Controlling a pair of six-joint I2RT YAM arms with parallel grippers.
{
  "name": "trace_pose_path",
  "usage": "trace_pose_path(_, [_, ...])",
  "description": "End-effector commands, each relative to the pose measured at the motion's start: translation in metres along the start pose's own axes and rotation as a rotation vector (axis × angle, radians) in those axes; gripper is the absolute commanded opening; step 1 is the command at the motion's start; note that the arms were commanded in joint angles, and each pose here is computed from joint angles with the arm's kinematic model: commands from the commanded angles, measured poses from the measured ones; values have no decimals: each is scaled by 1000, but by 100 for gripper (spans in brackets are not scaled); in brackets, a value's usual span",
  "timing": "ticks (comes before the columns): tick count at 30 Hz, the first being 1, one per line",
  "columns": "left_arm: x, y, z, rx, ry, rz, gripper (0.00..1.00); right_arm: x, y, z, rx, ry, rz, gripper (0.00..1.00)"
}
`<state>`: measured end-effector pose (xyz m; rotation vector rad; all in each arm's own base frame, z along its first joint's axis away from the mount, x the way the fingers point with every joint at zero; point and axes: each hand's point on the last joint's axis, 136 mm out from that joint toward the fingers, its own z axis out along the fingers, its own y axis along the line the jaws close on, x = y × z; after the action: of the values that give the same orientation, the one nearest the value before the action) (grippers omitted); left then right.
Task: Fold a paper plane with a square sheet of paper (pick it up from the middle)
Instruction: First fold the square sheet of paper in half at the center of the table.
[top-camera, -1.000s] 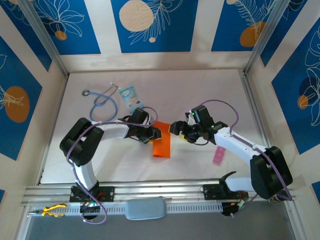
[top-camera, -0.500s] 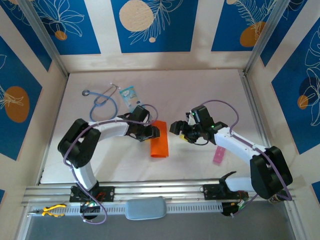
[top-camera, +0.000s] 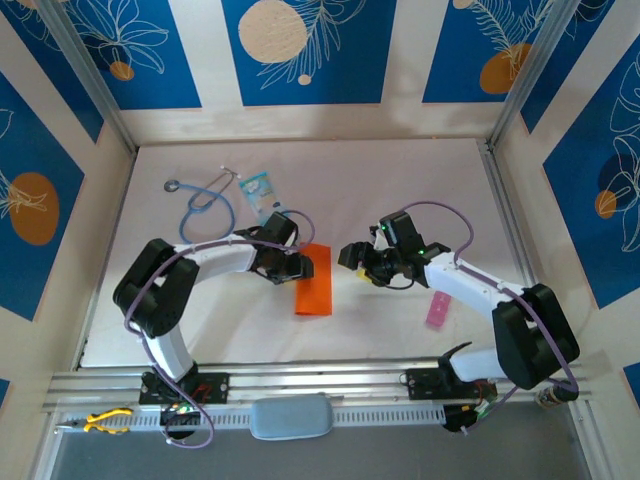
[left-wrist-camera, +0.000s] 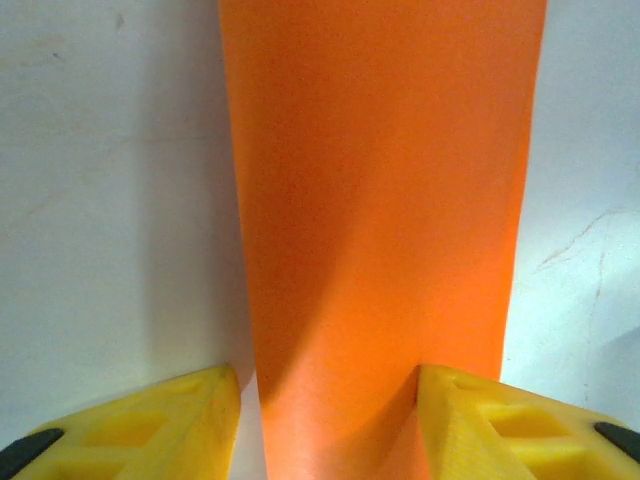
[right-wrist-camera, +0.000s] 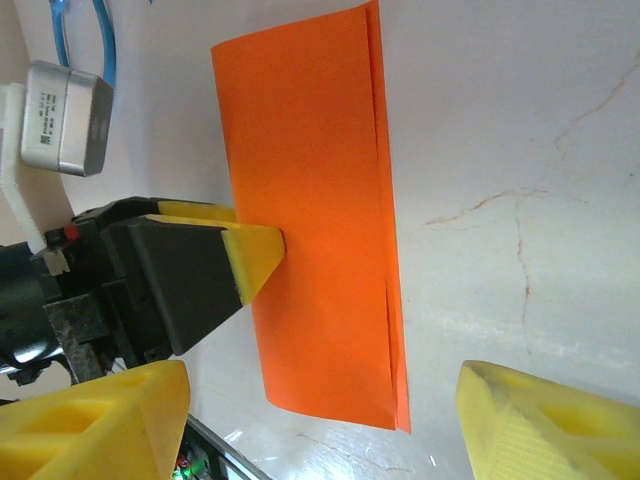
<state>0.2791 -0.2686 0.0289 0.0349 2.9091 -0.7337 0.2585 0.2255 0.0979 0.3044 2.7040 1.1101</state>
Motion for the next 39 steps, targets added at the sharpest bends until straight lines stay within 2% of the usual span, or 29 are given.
trace_pose_path(1, [-2, 6, 3, -33, 18, 11, 51, 9, -4, 5, 0, 36, 20, 71])
trace_pose_path(11, [3, 9, 13, -41, 60, 17, 54, 9, -6, 6, 9, 38, 18, 71])
trace_pose_path(39, [17, 40, 26, -213, 154, 21, 59, 12, -16, 9, 52, 40, 41, 72])
